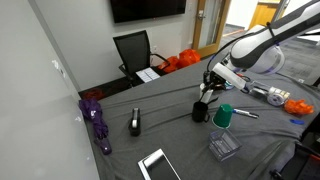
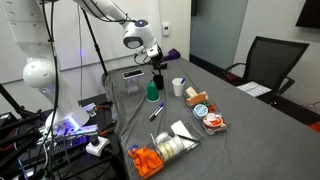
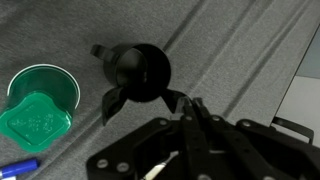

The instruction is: Remove the clamp from the clear bowl and place it inside the black cup

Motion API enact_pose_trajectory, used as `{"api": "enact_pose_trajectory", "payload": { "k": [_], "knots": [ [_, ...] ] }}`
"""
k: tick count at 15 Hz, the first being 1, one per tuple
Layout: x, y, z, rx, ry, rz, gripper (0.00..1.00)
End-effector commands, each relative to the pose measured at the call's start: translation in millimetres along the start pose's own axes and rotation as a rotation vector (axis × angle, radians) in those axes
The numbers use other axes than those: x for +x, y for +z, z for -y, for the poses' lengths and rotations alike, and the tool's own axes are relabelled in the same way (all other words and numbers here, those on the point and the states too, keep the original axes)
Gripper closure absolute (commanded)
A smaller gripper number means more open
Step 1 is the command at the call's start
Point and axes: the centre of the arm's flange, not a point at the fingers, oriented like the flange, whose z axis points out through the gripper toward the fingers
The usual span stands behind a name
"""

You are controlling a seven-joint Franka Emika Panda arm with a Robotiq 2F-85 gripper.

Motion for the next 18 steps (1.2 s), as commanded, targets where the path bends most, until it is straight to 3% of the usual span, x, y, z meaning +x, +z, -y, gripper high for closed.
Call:
{"api": "enact_pose_trajectory", "payload": {
  "k": [1,10,13,18],
  "knots": [
    [-1,0,5,0.003,0.005,0.025,0.63],
    [-27,-78,-2,0.068,-0.158,0.138,0.02],
    [-37,-99,-9,0.067,-0.211,0.164,0.0],
    [-53,-123,-25,-0.006,-0.302,0.19,0.0]
  ]
}}
